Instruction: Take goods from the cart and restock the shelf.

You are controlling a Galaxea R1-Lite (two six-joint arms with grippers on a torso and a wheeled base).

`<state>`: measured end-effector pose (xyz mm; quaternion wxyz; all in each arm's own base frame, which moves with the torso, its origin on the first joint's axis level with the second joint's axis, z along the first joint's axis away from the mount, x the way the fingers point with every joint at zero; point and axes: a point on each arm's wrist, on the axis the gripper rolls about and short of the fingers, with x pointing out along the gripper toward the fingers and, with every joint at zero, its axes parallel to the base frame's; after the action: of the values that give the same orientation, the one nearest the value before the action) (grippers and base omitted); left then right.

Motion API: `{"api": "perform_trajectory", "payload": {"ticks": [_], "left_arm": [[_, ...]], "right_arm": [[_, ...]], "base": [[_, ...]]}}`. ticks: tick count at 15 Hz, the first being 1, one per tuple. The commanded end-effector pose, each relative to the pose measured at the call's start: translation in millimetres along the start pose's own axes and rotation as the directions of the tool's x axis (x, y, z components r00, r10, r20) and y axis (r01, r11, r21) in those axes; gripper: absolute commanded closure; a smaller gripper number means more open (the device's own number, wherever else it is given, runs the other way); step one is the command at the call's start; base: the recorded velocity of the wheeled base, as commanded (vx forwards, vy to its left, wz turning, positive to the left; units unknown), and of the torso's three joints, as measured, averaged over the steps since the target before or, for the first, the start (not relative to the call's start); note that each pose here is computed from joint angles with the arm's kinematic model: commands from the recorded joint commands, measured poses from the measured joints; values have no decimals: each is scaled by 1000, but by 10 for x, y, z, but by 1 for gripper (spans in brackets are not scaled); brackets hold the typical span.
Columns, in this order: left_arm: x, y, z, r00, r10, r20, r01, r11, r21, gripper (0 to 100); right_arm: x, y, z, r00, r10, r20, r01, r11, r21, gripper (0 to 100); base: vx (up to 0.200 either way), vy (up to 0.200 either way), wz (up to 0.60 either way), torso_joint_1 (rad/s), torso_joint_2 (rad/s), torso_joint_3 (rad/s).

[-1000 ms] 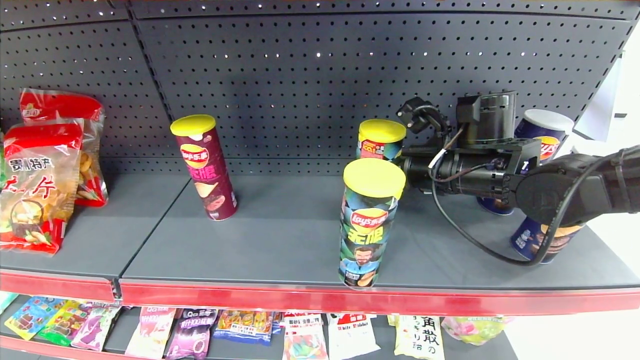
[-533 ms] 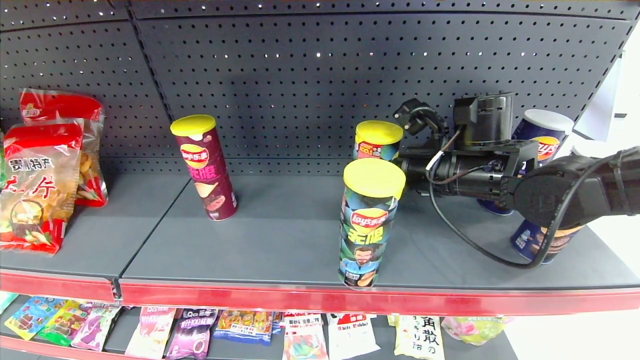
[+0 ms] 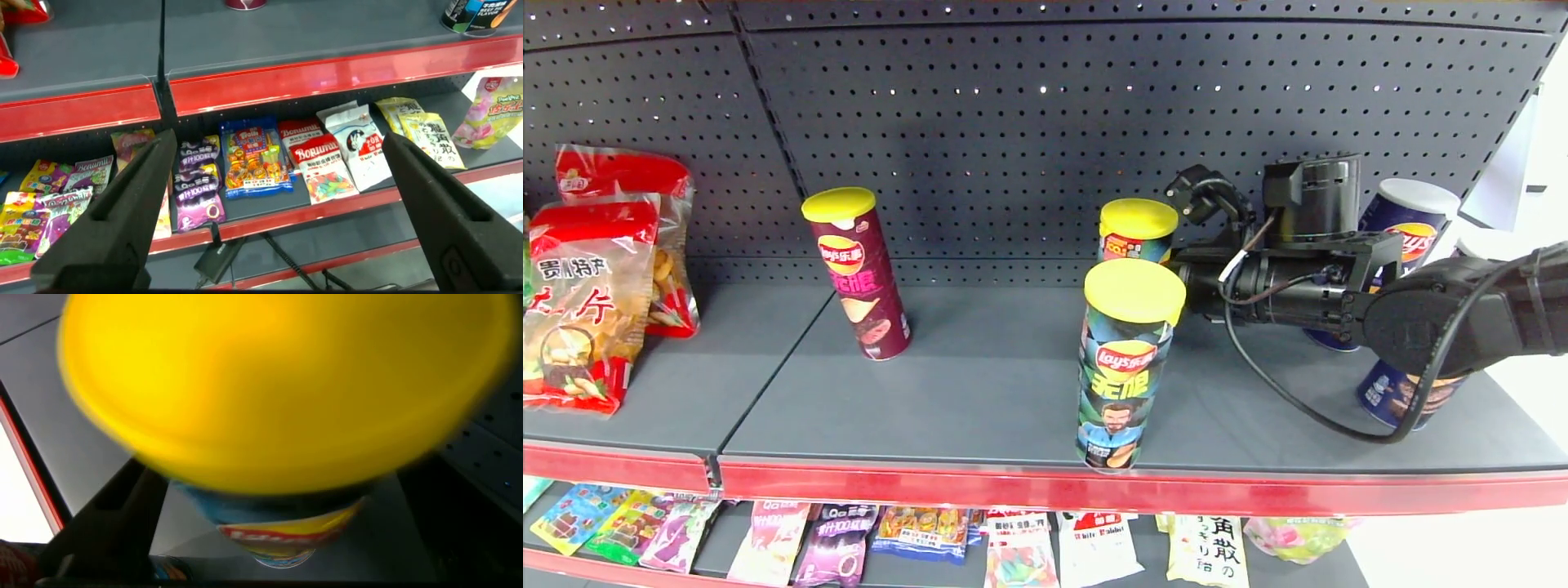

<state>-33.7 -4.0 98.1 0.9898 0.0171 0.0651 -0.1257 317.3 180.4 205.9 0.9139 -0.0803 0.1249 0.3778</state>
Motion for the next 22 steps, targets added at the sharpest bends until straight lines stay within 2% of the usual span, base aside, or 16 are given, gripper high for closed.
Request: {"api": "perform_trajectory", "payload": {"ticks": [1, 7, 12, 17, 22], "left_arm": [[1, 1, 1, 1000, -2, -1, 2, 1000, 1, 0], [10, 0, -18, 1000, -7, -8, 7, 1000, -1, 0], [31, 2, -68, 1000, -10, -26, 10, 1000, -5, 0], [33, 1, -72, 1000, -14, -27, 14, 1000, -6, 0], [43, 4, -81, 999, -19, -38, 19, 1000, -8, 0]], "right_arm": [[-47, 10, 35, 1000, -3, 12, 3, 1000, -4, 0], [-484, 107, 69, 998, -55, 27, 55, 998, -5, 0], [-672, 153, -44, 998, -65, 1, 65, 998, 9, 0], [-743, 131, -177, 984, -170, -52, 171, 985, 17, 0], [-1195, 274, -392, 976, -204, -78, 206, 978, 17, 0]], "base": [[0, 0, 0, 0, 0, 0], [0, 0, 0, 0, 0, 0], [0, 0, 0, 0, 0, 0], [0, 0, 0, 0, 0, 0], [0, 0, 0, 0, 0, 0]]}}
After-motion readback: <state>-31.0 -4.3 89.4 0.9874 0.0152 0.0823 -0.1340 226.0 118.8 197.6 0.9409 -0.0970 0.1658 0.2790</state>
